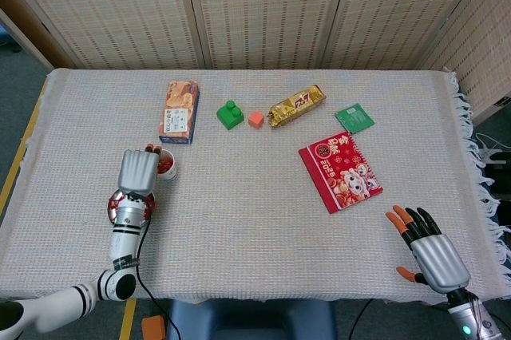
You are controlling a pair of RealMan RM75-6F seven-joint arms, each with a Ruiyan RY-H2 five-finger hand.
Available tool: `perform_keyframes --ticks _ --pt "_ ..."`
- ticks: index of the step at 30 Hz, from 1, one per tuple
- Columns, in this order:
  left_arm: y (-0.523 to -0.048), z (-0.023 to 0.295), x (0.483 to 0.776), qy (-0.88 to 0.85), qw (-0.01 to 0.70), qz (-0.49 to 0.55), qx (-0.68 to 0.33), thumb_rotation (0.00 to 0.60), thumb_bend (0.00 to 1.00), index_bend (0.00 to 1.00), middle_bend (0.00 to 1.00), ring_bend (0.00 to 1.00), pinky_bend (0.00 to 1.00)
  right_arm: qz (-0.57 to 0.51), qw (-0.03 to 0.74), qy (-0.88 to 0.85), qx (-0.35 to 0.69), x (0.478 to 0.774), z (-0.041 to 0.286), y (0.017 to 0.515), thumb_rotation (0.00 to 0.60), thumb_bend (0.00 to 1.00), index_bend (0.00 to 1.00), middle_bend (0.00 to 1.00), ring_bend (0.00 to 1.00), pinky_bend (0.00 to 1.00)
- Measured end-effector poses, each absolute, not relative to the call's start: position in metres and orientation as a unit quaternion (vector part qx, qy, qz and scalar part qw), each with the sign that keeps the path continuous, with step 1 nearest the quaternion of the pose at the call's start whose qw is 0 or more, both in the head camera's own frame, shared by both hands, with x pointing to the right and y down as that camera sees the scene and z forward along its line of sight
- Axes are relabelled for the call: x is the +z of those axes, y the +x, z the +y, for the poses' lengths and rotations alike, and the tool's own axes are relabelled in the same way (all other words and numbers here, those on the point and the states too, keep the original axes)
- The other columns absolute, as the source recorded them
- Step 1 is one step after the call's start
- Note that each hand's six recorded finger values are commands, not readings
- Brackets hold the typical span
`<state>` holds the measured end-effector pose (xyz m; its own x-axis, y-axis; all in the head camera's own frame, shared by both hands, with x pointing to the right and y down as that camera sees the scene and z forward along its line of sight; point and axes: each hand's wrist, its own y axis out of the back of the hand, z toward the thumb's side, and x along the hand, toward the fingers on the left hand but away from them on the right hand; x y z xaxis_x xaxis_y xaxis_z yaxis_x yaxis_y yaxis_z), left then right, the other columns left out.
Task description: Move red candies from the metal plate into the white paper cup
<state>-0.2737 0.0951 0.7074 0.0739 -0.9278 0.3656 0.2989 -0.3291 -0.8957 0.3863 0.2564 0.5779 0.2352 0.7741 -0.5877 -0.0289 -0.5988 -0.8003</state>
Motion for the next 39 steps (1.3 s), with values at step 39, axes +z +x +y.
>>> perform_keyframes --ticks 39 --pt "-0.355 0.19 0.712 -0.601 0.41 0.22 -0.65 0.6 0.38 0.13 0.17 0.85 1.0 -0.263 0.359 -0.706 0.551 0.575 0.259 0.384 0.6 0.06 0.0 0.0 0.0 0.0"
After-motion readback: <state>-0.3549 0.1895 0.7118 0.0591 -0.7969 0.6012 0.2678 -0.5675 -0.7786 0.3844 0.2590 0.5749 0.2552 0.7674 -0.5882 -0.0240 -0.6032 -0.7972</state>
